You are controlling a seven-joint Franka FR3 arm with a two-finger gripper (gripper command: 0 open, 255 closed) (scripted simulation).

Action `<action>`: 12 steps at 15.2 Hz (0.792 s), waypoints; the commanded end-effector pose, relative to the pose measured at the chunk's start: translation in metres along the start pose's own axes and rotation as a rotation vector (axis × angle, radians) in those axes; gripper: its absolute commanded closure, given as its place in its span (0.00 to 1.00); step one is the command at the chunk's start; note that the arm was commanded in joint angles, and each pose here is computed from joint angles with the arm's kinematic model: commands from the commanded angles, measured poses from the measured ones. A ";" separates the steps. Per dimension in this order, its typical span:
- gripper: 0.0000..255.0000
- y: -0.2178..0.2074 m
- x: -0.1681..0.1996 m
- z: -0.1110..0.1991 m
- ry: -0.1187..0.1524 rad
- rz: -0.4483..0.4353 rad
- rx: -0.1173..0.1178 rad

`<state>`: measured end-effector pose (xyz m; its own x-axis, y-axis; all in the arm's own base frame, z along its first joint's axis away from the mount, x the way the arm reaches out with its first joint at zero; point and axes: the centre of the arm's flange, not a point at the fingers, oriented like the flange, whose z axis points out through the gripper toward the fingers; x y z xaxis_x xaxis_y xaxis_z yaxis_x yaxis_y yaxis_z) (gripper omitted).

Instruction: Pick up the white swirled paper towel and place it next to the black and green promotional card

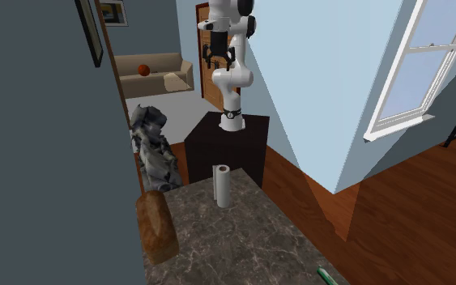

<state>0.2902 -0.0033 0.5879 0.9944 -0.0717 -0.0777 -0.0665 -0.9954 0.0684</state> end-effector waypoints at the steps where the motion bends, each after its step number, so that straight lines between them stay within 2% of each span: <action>1: 0.00 0.000 0.000 0.000 0.000 0.000 0.000; 12: 0.00 -0.032 0.099 0.097 0.025 -0.070 0.009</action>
<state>0.3742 0.0139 0.4917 0.9981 -0.0076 -0.0612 -0.0042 -0.9984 0.0562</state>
